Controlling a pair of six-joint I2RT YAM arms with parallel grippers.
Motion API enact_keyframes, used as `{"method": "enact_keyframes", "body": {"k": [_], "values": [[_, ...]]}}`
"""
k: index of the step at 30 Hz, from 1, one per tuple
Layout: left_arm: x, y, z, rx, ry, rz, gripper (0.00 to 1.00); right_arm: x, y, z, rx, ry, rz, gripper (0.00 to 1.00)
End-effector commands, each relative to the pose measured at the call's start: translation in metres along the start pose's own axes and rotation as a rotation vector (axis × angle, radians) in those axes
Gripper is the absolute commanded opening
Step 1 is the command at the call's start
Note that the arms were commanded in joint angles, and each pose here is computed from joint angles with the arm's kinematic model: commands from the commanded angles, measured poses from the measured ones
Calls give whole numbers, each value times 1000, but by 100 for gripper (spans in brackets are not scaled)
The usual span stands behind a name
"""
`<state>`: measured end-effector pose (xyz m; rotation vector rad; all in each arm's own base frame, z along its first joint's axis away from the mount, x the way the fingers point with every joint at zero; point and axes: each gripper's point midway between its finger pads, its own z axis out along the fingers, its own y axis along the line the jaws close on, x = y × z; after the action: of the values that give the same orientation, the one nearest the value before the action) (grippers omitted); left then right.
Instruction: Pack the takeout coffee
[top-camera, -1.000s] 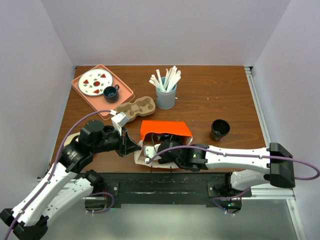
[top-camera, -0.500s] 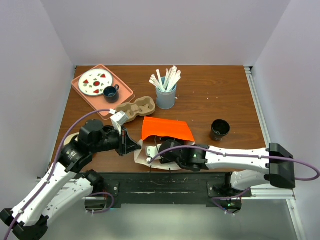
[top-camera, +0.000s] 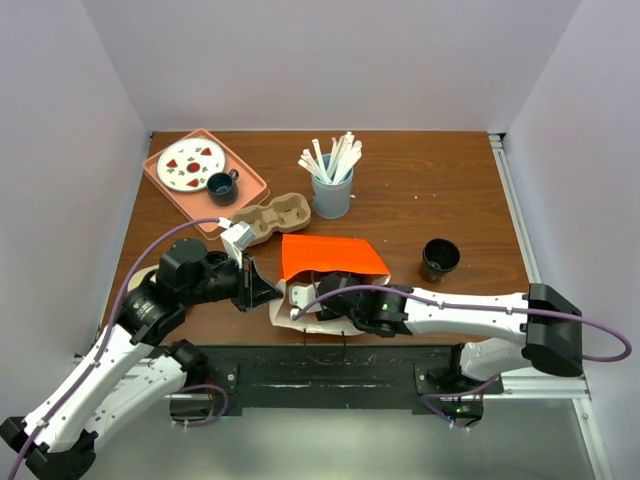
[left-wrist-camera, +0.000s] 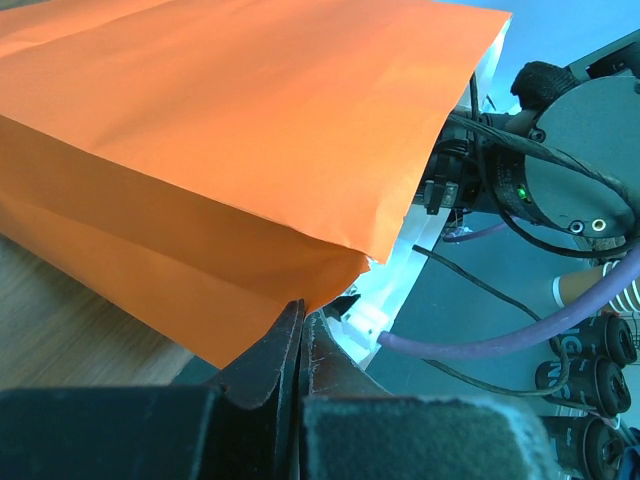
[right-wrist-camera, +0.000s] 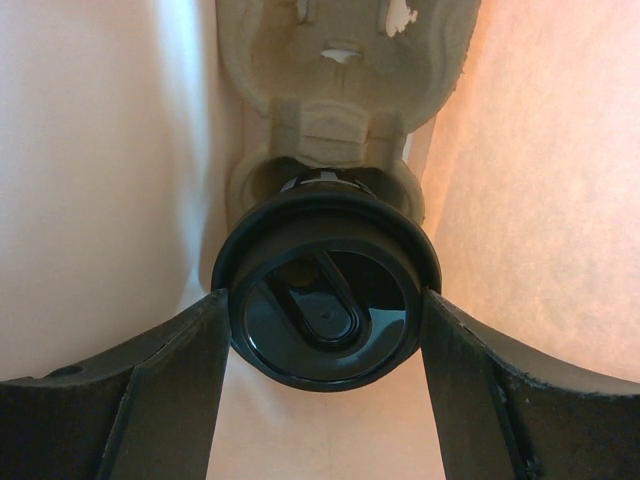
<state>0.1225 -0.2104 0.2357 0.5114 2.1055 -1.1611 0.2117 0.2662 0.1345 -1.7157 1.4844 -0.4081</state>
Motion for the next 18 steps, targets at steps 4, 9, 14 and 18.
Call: {"method": "enact_keyframes", "body": {"k": [4,9,14,18], "values": [[-4,-10,-2,36,-12,-14,0,5,1,13,-2,4,-1,33],[-3,-10,-3,35,-16,-19,0,11,4,16,-6,12,9,34],[-5,-10,-3,33,-16,-20,0,15,5,18,-5,18,14,36],[-6,-10,-2,30,-16,-18,0,16,6,21,-4,29,15,39]]}}
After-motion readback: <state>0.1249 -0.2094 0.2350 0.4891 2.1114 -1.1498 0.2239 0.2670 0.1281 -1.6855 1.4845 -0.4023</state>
